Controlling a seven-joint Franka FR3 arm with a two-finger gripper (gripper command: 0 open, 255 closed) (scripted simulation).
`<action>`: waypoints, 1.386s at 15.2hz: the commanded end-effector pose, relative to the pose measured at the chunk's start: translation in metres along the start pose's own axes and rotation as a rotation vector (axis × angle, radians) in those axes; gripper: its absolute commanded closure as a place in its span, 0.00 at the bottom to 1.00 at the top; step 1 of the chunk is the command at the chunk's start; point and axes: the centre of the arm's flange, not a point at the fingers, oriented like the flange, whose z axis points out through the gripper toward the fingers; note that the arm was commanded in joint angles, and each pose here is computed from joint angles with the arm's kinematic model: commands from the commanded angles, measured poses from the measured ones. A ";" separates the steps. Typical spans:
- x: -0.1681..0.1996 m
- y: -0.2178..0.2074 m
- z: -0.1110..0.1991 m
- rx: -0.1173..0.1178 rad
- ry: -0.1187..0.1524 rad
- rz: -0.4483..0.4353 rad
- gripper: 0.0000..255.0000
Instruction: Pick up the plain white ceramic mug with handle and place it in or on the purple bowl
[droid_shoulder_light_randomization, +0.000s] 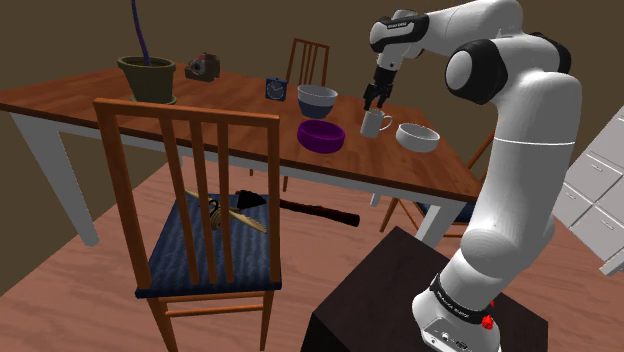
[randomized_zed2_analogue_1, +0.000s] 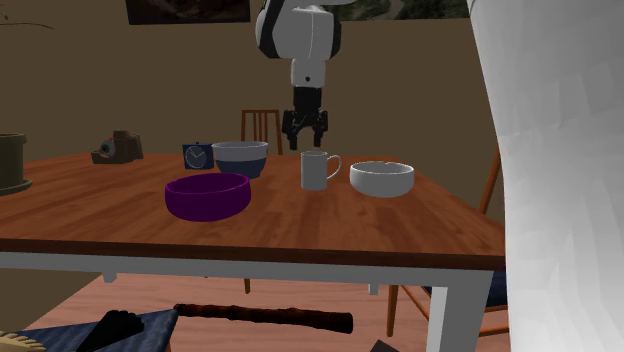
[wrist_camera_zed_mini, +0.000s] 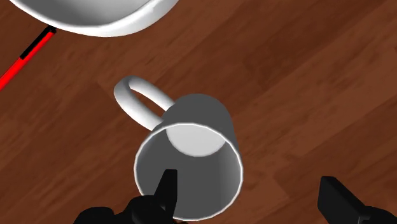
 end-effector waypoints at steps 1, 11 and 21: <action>0.001 0.002 0.010 0.000 0.000 -0.001 0.00; 0.001 0.002 0.029 0.000 0.000 -0.001 0.00; 0.001 0.002 0.029 0.000 0.000 -0.001 1.00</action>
